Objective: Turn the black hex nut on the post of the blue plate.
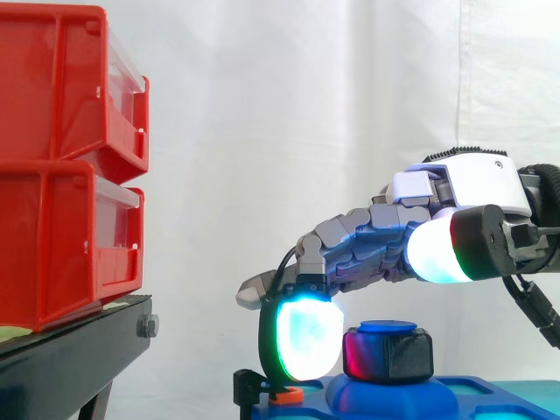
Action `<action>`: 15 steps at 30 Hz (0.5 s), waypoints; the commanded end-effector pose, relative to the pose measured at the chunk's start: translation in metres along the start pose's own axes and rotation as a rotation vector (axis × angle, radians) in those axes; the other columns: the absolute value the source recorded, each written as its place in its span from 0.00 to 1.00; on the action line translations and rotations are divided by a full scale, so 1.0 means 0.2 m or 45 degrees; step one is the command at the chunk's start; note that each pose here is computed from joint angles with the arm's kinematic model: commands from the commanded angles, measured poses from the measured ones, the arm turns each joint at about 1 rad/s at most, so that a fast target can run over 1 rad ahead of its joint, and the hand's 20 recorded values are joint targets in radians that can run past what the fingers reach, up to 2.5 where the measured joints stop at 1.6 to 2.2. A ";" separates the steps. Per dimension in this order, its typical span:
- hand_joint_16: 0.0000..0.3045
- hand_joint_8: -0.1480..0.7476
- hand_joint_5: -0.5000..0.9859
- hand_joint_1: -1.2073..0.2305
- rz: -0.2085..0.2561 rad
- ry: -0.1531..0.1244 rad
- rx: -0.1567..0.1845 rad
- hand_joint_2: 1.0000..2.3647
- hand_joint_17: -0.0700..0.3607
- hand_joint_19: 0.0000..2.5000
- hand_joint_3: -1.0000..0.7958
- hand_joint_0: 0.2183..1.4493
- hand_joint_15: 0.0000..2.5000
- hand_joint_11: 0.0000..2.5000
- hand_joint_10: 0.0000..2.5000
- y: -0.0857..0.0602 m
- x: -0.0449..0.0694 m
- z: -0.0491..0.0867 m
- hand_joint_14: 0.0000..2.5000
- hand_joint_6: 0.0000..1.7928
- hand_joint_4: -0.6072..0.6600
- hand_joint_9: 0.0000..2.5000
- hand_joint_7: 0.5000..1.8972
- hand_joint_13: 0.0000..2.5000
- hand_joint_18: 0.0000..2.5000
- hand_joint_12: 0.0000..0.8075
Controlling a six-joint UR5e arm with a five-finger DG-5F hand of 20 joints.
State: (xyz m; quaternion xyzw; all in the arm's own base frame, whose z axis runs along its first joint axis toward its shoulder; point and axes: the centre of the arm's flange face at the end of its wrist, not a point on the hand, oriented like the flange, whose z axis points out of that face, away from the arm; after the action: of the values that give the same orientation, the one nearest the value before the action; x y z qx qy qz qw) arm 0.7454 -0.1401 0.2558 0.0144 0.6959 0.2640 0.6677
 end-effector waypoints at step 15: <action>0.17 0.46 0.21 0.67 0.001 -0.006 0.010 0.00 0.43 0.12 0.28 0.22 0.04 0.00 0.00 -0.03 -0.01 -0.02 0.00 0.28 0.73 0.10 0.36 0.10 0.08 0.46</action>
State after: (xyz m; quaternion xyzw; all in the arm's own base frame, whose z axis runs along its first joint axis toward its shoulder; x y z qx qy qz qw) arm 0.7438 -0.1470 0.2554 0.0173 0.6958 0.2621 0.6685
